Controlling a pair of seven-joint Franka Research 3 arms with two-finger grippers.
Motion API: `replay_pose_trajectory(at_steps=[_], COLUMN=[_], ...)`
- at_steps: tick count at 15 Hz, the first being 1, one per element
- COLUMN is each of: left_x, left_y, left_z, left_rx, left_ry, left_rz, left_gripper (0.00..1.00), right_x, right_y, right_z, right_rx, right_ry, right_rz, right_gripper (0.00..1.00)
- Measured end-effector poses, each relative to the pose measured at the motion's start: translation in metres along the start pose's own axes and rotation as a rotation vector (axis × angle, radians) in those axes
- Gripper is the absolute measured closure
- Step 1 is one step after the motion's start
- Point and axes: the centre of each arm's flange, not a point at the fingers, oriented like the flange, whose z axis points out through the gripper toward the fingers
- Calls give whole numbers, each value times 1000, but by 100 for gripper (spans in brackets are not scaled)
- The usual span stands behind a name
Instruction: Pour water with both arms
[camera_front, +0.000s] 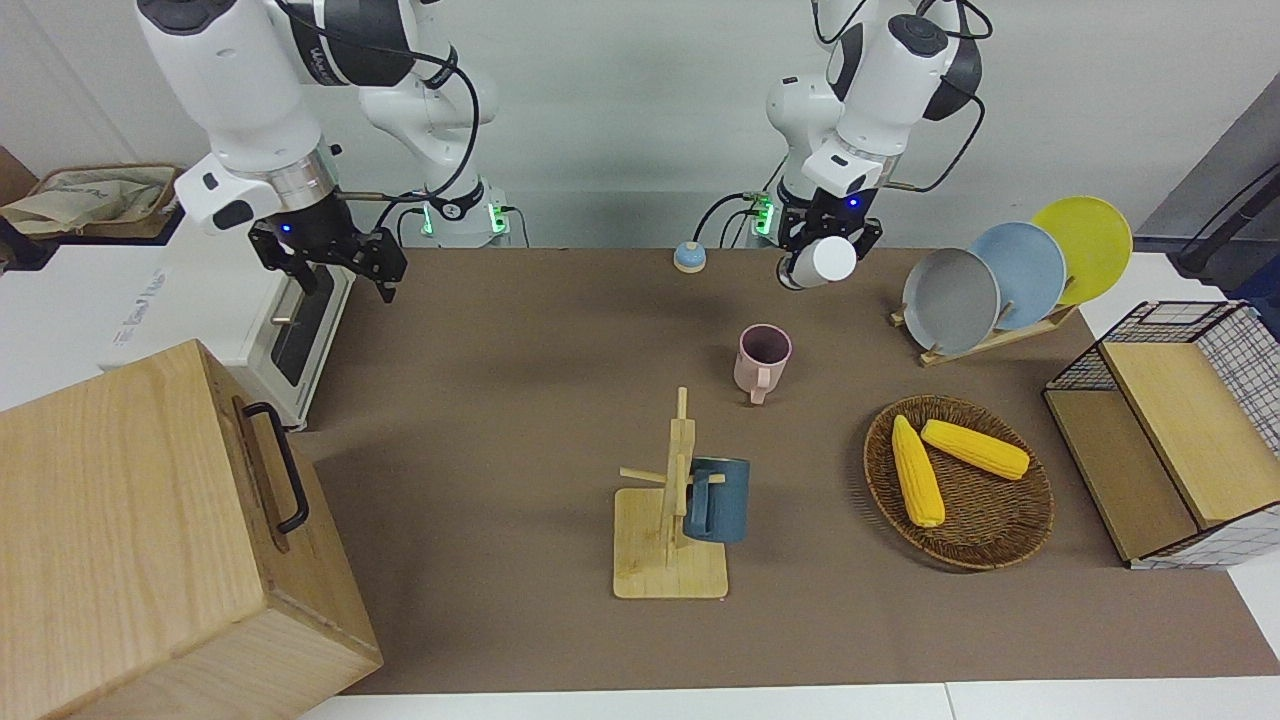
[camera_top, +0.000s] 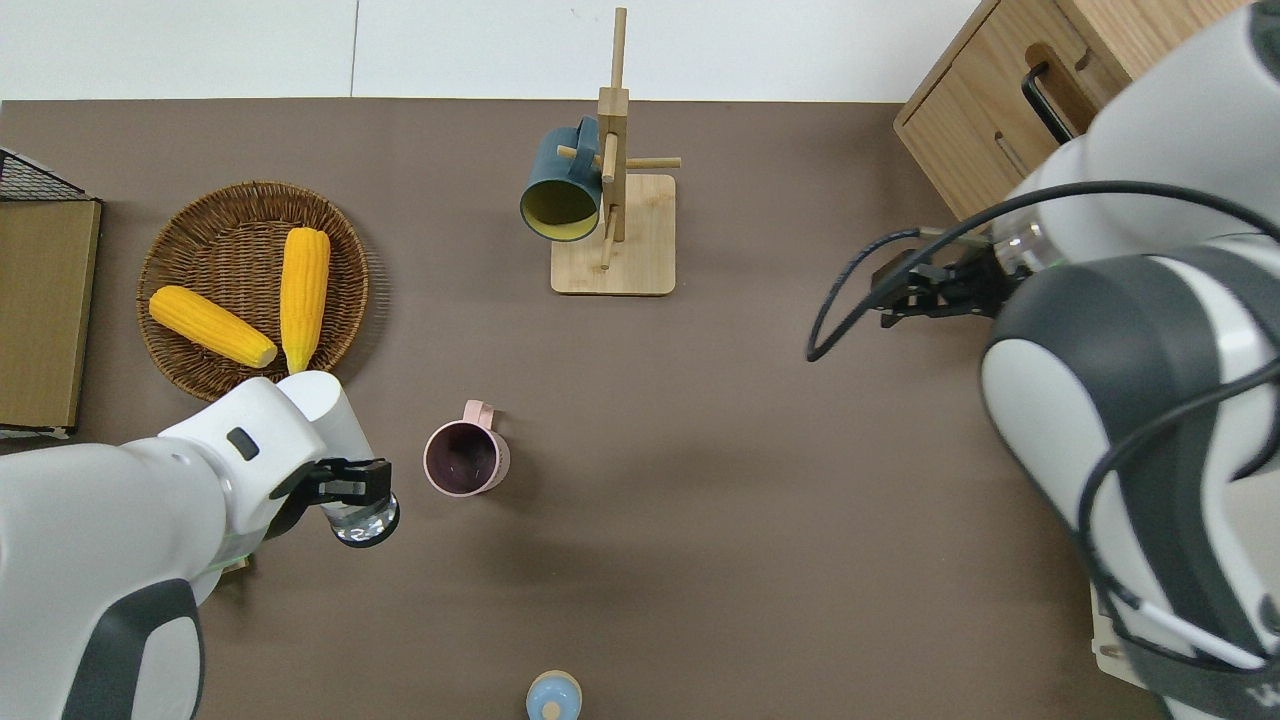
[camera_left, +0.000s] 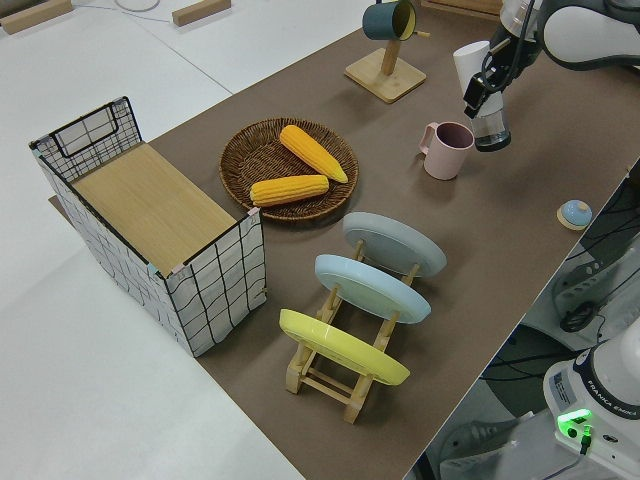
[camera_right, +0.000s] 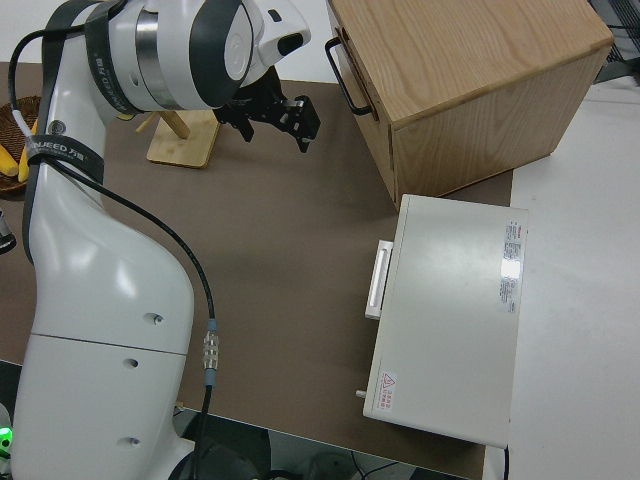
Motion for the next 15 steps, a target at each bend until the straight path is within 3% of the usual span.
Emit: replay_pose_trajectory(at_steps=[3, 6, 10, 15], left_x=[-28, -36, -34, -19], left_y=[6, 15, 22, 22], left_z=[9, 23, 54, 87], left_rx=[2, -1, 0, -14], left_ry=[-15, -46, -101, -162], left_rz=[11, 27, 34, 30], left_gripper=[36, 36, 36, 36], right_x=[-13, -25, -25, -27], right_y=[30, 44, 51, 29], right_z=[-21, -30, -29, -29], right_rx=[-31, -32, -32, -25], right_ry=[22, 6, -2, -1], right_rz=[-48, -37, -24, -64], right_gripper=[0, 0, 0, 0])
